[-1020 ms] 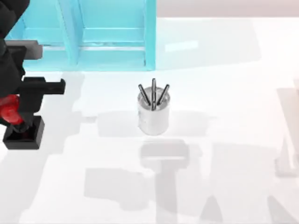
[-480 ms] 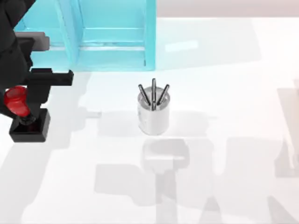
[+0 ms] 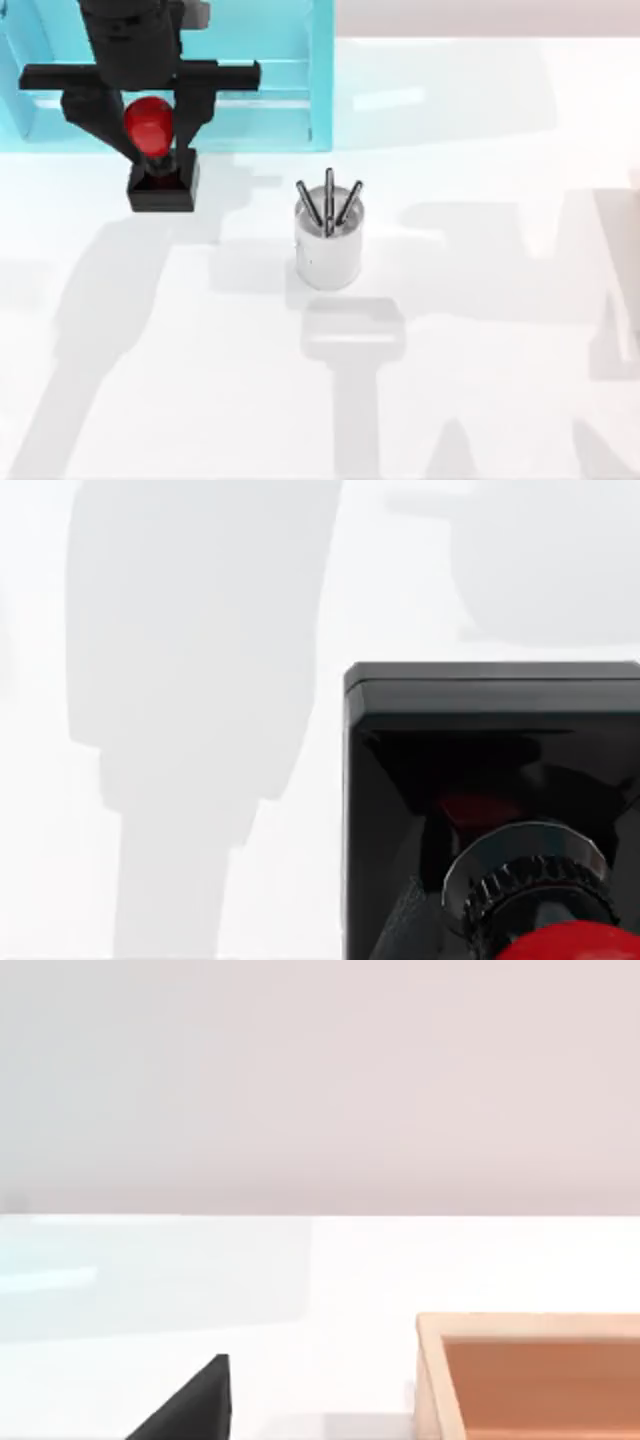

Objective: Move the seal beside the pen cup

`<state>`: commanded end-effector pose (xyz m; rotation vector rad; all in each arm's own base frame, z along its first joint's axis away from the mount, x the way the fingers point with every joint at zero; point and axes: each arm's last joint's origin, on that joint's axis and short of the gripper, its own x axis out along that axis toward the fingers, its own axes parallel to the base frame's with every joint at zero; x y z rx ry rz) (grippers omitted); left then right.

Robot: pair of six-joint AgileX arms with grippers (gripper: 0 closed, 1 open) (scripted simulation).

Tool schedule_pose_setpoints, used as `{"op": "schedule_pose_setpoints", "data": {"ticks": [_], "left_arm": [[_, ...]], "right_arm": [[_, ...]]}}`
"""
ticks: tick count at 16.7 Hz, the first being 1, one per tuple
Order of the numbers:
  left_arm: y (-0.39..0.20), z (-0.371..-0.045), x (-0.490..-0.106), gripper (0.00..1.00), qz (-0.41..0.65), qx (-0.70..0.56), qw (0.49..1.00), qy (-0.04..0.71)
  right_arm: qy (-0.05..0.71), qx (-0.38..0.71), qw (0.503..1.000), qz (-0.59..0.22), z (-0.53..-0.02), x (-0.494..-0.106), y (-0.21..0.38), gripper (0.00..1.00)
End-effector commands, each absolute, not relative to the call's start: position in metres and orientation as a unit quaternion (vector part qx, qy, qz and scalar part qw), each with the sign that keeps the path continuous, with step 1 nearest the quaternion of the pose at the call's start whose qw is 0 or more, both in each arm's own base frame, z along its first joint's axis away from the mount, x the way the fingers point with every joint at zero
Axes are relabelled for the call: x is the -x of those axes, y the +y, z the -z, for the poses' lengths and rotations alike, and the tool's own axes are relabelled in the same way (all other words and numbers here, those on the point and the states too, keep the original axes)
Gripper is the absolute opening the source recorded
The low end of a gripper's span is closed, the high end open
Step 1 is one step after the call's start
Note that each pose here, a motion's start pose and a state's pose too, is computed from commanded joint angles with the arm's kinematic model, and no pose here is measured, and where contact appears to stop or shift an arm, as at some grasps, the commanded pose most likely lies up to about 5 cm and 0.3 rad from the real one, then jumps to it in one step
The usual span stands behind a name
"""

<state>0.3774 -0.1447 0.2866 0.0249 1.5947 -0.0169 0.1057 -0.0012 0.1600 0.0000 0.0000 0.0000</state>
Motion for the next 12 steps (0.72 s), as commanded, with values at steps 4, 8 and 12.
{"op": "schedule_pose_setpoints", "data": {"ticks": [4,8,12], "left_arm": [[-0.179,-0.273,-0.409,0.0,0.009,-0.006,0.707,0.707],[-0.198,-0.256,-0.421,0.0,0.007,-0.007,0.707,0.707],[-0.199,-0.255,-0.421,0.0,0.007,-0.007,0.707,0.707]], "right_arm": [[0.0,0.0,1.0,0.0,-0.16,-0.106,-0.001,1.0],[0.0,0.0,1.0,0.0,-0.16,-0.106,-0.001,1.0],[0.0,0.0,1.0,0.0,-0.16,-0.106,-0.001,1.0]]}}
